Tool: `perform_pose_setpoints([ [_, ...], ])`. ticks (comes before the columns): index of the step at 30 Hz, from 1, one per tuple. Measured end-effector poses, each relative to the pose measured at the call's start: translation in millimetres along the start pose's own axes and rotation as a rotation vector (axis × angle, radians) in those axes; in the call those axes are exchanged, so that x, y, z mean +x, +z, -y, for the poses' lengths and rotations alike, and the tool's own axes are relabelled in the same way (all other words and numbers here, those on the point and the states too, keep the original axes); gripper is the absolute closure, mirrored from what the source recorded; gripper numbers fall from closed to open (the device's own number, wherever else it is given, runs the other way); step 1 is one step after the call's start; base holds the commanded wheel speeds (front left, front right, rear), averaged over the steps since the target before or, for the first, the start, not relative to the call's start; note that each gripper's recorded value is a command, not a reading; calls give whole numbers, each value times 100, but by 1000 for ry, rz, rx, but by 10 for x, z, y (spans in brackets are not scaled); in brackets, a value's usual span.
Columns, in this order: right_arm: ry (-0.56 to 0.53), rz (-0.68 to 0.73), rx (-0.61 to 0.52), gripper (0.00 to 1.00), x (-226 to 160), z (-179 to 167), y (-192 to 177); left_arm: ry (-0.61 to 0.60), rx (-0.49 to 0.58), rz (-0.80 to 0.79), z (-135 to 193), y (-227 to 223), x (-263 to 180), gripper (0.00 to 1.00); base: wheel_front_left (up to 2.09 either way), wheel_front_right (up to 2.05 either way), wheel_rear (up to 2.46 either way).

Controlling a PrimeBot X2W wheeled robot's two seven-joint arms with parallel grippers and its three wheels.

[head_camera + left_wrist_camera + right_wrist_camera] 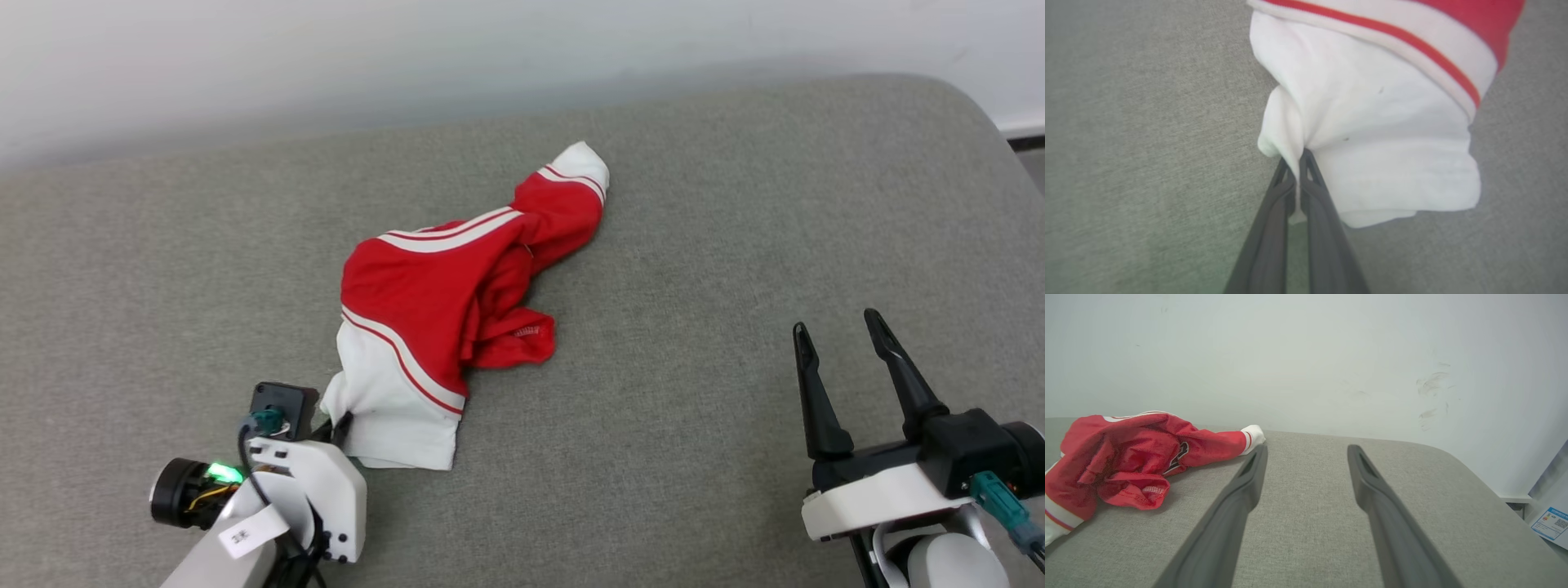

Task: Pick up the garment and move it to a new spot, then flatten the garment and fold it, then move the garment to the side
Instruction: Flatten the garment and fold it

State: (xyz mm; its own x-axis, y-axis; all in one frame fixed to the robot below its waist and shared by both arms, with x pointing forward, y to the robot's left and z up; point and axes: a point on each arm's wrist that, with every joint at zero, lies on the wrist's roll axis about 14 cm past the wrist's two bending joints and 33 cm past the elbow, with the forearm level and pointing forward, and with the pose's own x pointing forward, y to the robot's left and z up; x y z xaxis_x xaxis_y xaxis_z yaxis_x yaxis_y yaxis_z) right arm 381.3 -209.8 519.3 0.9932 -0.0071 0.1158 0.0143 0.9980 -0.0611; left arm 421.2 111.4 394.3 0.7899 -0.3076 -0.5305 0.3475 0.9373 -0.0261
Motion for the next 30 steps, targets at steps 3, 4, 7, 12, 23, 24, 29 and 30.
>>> perform_pose_setpoints([
  [3,13,12,7,0,-33,-47,42,55,-18,83,-149,176,-168,100,0,0,0],
  [4,18,16,9,0,-38,-66,56,75,-28,110,-204,233,-229,100,0,0,0],
  [7,36,33,15,0,-28,-127,110,154,-61,173,-439,329,-435,100,0,0,0],
  [12,68,42,24,0,-29,-239,140,281,-128,222,-822,280,-729,100,0,0,0],
  [23,82,29,22,0,-46,-285,100,333,-191,137,-889,-240,-795,0,0,0,0],
  [24,82,29,21,0,-50,-284,101,331,-178,153,-878,-211,-788,0,0,0,0],
  [29,87,38,3,0,-51,-291,135,319,-101,323,-853,143,-808,0,0,0,0],
  [30,88,46,0,0,-45,-292,161,309,-79,367,-822,229,-825,0,0,0,0],
])
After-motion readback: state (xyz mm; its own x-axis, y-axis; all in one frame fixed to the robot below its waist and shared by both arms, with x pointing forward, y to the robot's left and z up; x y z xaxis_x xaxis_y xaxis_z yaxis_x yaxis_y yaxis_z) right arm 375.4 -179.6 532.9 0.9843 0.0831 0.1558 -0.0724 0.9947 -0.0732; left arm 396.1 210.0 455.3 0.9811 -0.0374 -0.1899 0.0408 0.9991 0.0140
